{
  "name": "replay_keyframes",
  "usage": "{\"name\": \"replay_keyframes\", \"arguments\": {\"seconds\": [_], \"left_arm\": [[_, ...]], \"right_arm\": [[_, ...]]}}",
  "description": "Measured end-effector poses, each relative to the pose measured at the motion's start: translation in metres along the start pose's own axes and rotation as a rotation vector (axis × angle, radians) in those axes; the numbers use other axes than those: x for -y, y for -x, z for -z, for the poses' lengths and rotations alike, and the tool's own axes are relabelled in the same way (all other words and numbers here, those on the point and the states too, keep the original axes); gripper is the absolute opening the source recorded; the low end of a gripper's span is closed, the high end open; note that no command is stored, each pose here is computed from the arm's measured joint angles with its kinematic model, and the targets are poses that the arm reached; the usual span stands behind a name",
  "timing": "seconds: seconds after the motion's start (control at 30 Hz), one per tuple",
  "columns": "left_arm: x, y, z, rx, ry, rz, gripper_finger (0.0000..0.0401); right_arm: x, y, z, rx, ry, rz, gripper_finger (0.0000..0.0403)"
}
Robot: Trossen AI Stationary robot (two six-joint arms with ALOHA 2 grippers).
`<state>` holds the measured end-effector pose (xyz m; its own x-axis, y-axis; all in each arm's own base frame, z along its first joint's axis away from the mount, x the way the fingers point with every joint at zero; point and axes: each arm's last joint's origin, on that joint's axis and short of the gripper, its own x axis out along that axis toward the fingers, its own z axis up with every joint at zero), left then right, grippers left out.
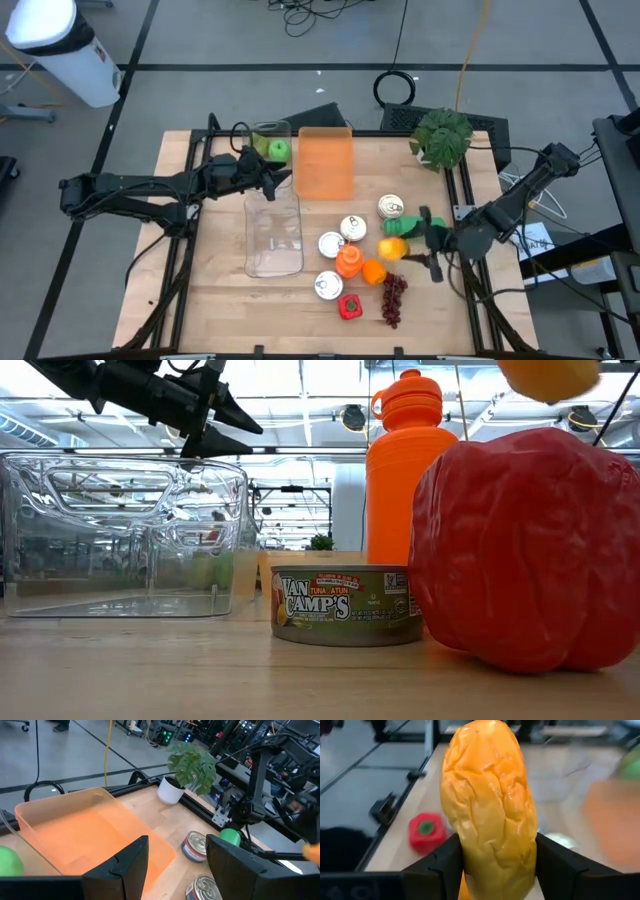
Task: Pick & Place Food Item
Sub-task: Put the yellow mango into the top transparent bin
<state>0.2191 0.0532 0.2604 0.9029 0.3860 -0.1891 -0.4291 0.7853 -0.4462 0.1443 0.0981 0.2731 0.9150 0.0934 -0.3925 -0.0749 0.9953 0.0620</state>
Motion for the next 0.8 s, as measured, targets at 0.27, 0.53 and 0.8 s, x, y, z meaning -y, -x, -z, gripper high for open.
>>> {"name": "replay_keyframes", "arguments": {"seconds": [0.27,0.53,0.8], "left_arm": [[0.003,0.0,0.002,-0.008,-0.01,0.011,0.0209],[0.001,-0.007,0.008,-0.041,-0.024,-0.007,0.0209],[0.005,-0.029,0.025,-0.053,-0.053,0.023,0.0209]], "right_arm": [[0.019,0.029,-0.016,0.202,-0.001,0.18,0.019],[0.039,0.048,-0.021,0.332,-0.077,0.583,0.0189],[0.052,0.033,0.006,0.326,-0.173,0.672,0.0188]]}}
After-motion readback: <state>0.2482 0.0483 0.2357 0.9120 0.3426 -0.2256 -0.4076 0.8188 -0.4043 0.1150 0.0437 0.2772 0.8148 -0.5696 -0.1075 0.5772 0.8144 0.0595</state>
